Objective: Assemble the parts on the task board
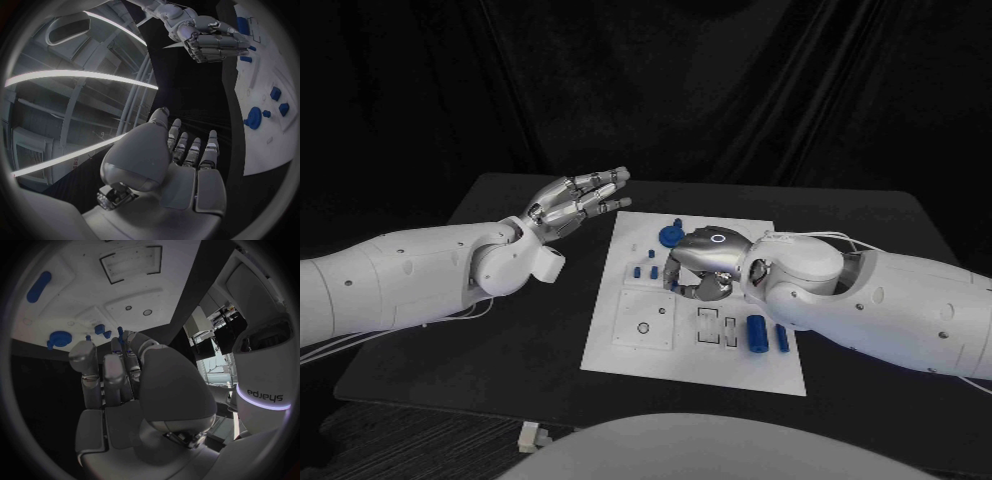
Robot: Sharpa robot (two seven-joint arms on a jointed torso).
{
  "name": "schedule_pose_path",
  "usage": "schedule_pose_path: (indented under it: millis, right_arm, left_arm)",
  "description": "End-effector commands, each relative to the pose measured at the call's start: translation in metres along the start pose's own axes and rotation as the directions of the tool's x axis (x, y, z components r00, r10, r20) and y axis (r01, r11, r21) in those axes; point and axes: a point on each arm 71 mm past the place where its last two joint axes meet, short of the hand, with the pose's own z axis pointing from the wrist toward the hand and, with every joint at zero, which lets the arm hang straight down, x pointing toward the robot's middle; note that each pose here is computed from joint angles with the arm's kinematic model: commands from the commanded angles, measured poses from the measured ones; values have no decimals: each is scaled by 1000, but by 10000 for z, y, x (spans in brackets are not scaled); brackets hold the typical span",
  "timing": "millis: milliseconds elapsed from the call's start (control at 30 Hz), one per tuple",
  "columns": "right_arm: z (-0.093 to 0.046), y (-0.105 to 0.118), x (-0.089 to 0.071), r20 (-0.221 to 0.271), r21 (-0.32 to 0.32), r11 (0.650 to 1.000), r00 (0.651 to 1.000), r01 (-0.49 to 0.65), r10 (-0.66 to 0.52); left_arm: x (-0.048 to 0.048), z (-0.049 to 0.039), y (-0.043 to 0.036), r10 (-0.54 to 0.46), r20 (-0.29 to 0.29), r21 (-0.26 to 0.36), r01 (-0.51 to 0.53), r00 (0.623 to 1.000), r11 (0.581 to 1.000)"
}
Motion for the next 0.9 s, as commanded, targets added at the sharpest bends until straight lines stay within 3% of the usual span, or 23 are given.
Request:
schedule_pose_path:
  millis: [33, 900]
  right_arm:
    - [34, -12, 67, -26, 15, 1000, 999, 28, -27]
    - [181, 48, 303, -58, 12, 1000, 998, 7, -6]
  left_arm:
    - [21, 13, -34, -11, -4, 61, 11, 1000, 998]
    - [24, 27, 9, -22, -18, 28, 22, 1000, 999]
